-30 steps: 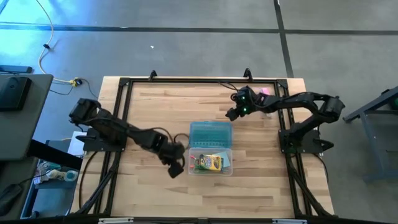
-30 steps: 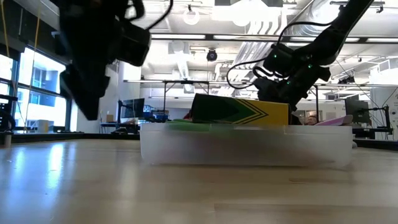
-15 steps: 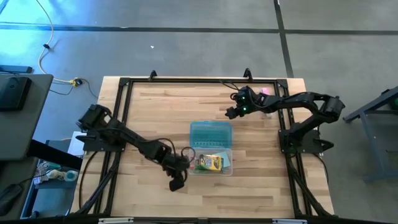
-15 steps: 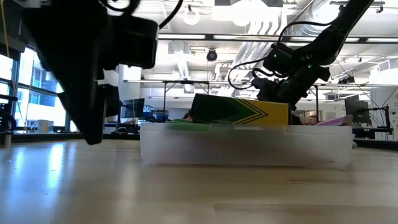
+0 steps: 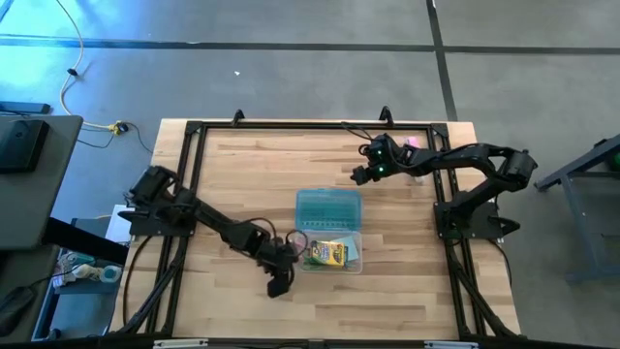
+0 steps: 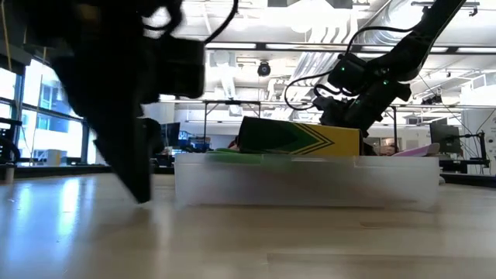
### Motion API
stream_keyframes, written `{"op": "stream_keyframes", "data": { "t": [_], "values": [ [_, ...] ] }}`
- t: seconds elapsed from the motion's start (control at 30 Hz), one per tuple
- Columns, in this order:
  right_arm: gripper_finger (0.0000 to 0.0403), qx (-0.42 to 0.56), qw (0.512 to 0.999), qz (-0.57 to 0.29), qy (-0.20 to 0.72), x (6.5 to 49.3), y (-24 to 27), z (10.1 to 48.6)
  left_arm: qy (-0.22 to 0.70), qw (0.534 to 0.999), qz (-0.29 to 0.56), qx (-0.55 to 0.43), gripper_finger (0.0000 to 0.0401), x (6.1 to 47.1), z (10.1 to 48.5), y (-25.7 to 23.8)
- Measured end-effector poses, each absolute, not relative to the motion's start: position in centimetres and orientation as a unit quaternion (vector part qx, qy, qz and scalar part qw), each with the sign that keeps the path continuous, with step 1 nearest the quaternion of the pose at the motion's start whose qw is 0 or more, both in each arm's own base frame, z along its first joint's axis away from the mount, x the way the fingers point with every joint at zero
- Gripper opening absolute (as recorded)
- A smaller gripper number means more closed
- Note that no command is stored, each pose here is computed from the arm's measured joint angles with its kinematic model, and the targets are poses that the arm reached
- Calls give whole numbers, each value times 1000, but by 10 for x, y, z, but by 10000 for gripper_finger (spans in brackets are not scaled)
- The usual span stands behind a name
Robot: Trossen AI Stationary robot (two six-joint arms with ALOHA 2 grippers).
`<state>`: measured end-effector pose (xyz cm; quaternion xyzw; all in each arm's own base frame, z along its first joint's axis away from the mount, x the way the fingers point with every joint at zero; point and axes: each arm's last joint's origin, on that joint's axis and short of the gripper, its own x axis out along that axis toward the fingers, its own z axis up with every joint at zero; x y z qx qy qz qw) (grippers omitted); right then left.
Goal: Pack school essentials
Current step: Close the blue supply box
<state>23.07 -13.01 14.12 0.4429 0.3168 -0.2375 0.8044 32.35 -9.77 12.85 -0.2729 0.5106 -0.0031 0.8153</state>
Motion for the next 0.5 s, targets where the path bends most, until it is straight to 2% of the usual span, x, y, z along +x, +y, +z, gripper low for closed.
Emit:
{"op": "stream_keyframes", "data": {
  "t": [0.23, 0.5],
  "values": [
    [172, 443, 807, -247, 302, 236, -126, 143, 470, 822, 66, -313, 218, 328, 130, -94],
    [172, 446, 803, -252, 306, 241, -115, 143, 466, 814, 90, -335, 218, 330, 125, -93]
  ]
}}
